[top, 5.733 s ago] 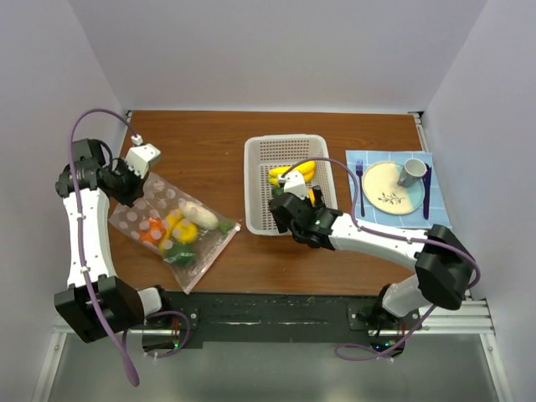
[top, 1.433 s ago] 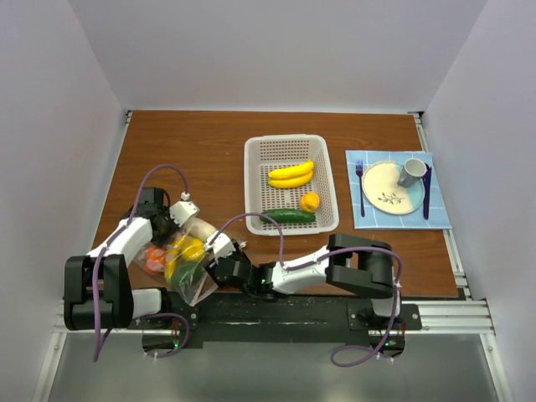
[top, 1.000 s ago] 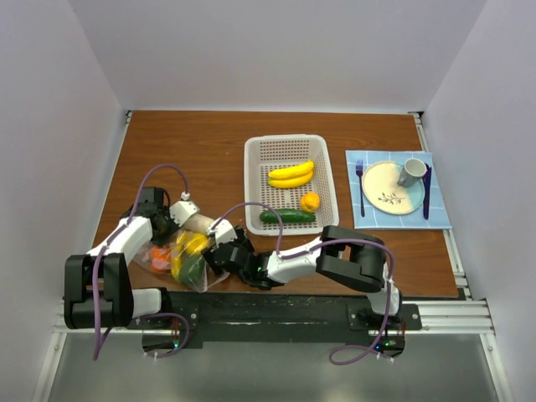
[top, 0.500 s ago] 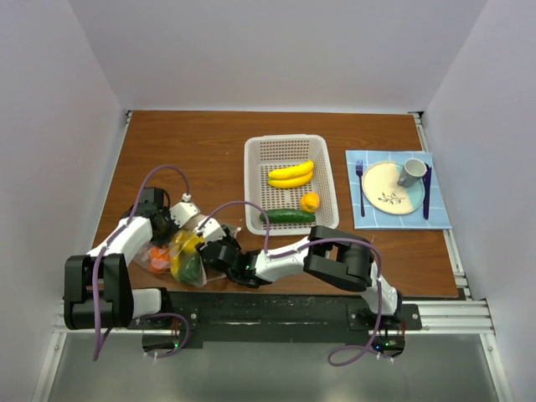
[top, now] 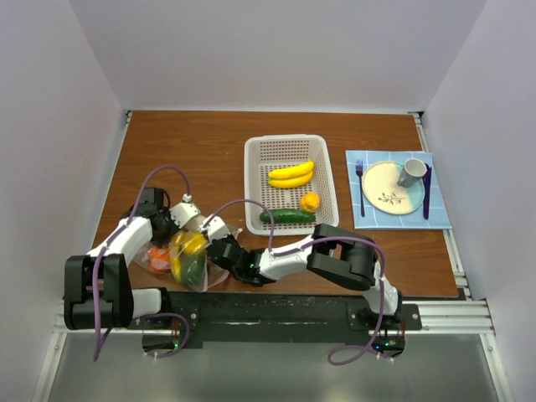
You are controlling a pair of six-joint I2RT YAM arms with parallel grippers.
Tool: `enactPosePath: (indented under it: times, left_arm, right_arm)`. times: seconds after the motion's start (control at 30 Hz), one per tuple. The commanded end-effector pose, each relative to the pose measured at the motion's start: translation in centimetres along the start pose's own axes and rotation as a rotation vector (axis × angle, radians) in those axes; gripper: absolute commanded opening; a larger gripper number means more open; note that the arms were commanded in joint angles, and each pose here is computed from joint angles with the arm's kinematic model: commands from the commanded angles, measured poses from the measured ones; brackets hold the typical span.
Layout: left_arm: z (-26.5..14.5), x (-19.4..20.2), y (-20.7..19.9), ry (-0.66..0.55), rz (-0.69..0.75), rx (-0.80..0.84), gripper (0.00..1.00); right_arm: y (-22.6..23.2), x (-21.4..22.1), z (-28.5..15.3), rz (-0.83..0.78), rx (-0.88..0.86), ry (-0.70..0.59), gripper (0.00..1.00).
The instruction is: Open the zip-top bag and remove the fake food
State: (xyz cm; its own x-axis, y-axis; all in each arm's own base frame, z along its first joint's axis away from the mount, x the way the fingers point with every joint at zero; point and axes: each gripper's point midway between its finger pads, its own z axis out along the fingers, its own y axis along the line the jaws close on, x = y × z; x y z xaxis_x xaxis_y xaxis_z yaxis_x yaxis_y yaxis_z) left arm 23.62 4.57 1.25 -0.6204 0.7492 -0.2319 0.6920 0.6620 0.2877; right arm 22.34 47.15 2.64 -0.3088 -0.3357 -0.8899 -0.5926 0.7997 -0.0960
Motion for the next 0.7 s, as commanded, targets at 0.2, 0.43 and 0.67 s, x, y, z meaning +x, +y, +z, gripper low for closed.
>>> enactPosePath:
  times: [0.2, 0.43, 0.67]
  left_arm:
    - [1.0, 0.6, -1.7, 0.03, -0.061, 0.072, 0.0]
    - [0.8, 0.1, -0.6, 0.03, -0.093, 0.038, 0.0]
    - [0.6, -0.3, -0.2, 0.023, -0.097, 0.027, 0.0]
  right_arm:
    - [0.8, -2.2, -7.8, 0.165, -0.163, -0.044, 0.0]
    - [1.5, 1.5, -12.3, 0.229, -0.277, 0.048, 0.0]
    - [-1.4, 5.5, -16.6, 0.245, -0.269, 0.123, 0.0]
